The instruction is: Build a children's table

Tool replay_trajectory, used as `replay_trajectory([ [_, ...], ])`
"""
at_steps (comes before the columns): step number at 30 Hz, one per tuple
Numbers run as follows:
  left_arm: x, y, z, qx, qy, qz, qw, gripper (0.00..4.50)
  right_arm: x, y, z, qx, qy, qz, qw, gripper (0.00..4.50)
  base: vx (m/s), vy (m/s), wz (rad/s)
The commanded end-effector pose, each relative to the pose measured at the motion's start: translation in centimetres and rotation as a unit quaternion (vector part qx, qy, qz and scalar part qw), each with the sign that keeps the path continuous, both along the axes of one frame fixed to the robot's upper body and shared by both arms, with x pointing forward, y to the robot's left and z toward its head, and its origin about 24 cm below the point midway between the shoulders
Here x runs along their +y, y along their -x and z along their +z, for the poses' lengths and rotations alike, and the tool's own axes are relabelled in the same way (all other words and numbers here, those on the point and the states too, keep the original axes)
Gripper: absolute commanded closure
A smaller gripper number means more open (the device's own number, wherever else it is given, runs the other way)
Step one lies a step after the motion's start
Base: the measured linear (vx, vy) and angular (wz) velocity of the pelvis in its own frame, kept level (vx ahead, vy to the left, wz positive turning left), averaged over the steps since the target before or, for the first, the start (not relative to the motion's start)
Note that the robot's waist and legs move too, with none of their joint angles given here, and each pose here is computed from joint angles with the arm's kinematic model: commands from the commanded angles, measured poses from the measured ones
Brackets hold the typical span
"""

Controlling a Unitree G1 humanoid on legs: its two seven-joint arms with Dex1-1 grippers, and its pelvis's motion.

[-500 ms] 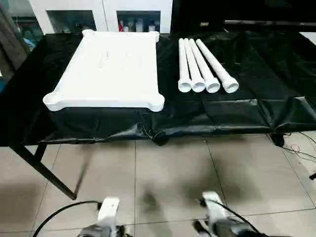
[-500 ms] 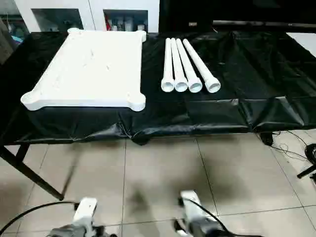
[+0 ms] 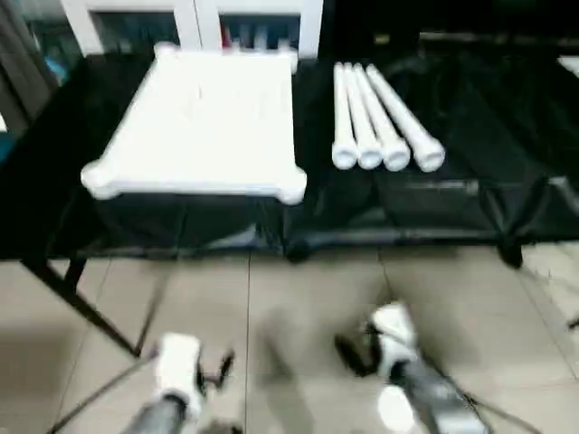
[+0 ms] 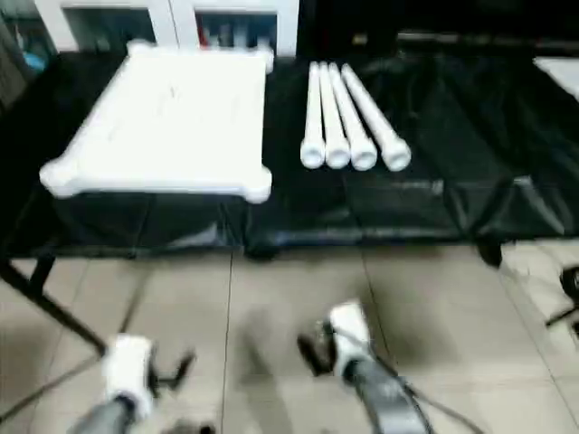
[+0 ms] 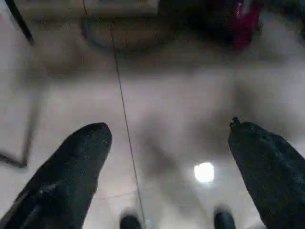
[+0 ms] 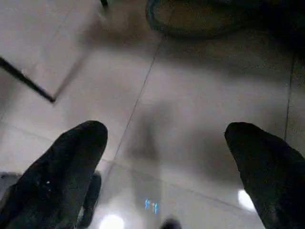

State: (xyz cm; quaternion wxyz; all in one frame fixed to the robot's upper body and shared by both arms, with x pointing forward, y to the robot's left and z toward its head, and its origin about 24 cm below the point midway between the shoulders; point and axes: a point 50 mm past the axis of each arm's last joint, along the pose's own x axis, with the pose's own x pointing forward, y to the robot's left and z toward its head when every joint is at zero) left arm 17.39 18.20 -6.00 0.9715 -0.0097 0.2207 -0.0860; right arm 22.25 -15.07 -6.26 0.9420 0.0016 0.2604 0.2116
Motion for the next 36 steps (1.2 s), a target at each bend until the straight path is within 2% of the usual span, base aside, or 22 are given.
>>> replay_trajectory([
  [1,-0.2,-0.2,2.3,-0.050,0.004,-0.005,0.999,0.05,0.2,-0.3,2.6,-0.047,-0.031,0.010,0.998,0.00,0.000,0.000,0.00],
  [2,-0.2,-0.2,2.3,-0.050,0.004,-0.005,0.999,0.05,0.2,-0.3,2.6,-0.047,-0.031,0.010,0.998,0.00,0.000,0.000,0.00],
  [4,0.4,-0.2,4.5,-0.109,-0.052,0.027,0.992,0.05,-0.2,-0.1,4.9,-0.086,-0.035,0.014,0.996,0.00,0.000,0.000,0.00],
  [6,0.9,-0.6,7.0,-0.147,-0.069,0.067,0.985,0.05,-0.7,-0.7,7.8,-0.141,-0.032,-0.010,0.989,0.00,0.000,0.000,0.00],
  [7,1.0,-0.9,7.6,-0.147,-0.061,0.073,0.985,0.05,-0.9,-0.9,8.6,-0.152,-0.027,-0.020,0.988,0.00,0.000,0.000,0.00],
  [9,1.2,-1.5,9.2,-0.182,-0.065,0.085,0.977,0.05,-1.5,-1.7,10.0,-0.179,0.010,-0.049,0.983,0.00,0.000,0.000,0.00],
  [10,1.2,-1.5,9.2,-0.182,-0.065,0.085,0.977,0.05,-1.5,-1.7,10.0,-0.179,0.010,-0.049,0.983,0.00,0.000,0.000,0.00],
  [11,1.4,-2.1,10.2,-0.206,-0.071,0.100,0.971,0.05,-2.0,-2.4,11.2,-0.205,0.021,-0.081,0.975,0.00,0.000,0.000,0.00],
  [12,1.6,-3.5,12.0,-0.241,-0.070,0.126,0.960,0.05,-2.9,-3.8,13.6,-0.240,-0.024,-0.150,0.959,0.00,0.000,0.000,0.00],
  [13,1.6,-3.5,12.0,-0.241,-0.070,0.126,0.960,0.05,-2.9,-3.8,13.6,-0.240,-0.024,-0.150,0.959,0.00,0.000,0.000,0.00],
  [15,2.0,-4.7,13.3,-0.261,-0.081,0.176,0.945,0.05,-3.0,-4.7,15.1,-0.272,-0.025,-0.165,0.948,0.00,0.000,0.000,0.00],
  [17,1.3,-5.5,13.8,-0.250,-0.027,0.142,0.957,0.05,-2.4,-5.5,15.2,-0.287,-0.006,-0.154,0.945,0.00,0.000,0.000,0.00],
  [22,1.2,-6.0,14.4,-0.251,-0.039,0.125,0.959,0.05,-2.1,-6.2,15.0,-0.278,0.015,-0.203,0.939,0.00,0.000,0.000,0.00],
  [25,0.6,-6.5,14.4,-0.251,-0.040,0.089,0.963,0.05,-1.3,-6.6,14.9,-0.278,0.007,-0.190,0.941,0.00,0.000,0.000,0.00],
  [26,0.1,-6.9,14.8,-0.257,-0.033,0.066,0.964,0.05,-0.7,-7.2,15.1,-0.278,-0.009,-0.189,0.942,0.00,0.000,0.000,0.00],
  [28,0.7,-7.4,15.3,-0.263,-0.063,0.087,0.959,0.05,-0.6,-7.8,15.9,-0.305,-0.027,-0.195,0.932,0.00,0.000,0.000,0.00],
  [30,1.2,-7.8,15.7,-0.272,-0.051,0.110,0.955,0.05,-0.8,-7.9,16.2,-0.323,-0.031,-0.207,0.923,0.00,0.000,0.000,0.00],
  [31,1.6,-8.1,16.1,-0.291,-0.072,0.130,0.945,0.05,-1.2,-8.1,16.6,-0.343,-0.014,-0.232,0.910,0.00,0.000,0.000,0.00],
  [33,2.3,-8.5,16.3,-0.290,-0.122,0.163,0.935,0.05,-1.8,-8.4,17.2,-0.385,0.028,-0.272,0.882,0.00,0.000,0.000,0.00],
  [34,2.3,-8.5,16.3,-0.290,-0.122,0.163,0.935,0.05,-1.8,-8.4,17.2,-0.385,0.028,-0.272,0.882,0.00,0.000,0.000,0.00],
  [35,2.0,-8.9,16.4,-0.292,-0.078,0.148,0.942,0.05,-1.8,-8.9,17.0,-0.355,0.032,-0.301,0.884,0.00,0.000,0.000,0.00],
  [36,2.0,-8.9,16.4,-0.292,-0.076,0.148,0.942,0.05,-1.8,-8.9,16.9,-0.353,0.031,-0.303,0.885,0.00,0.000,0.000,0.00],
])
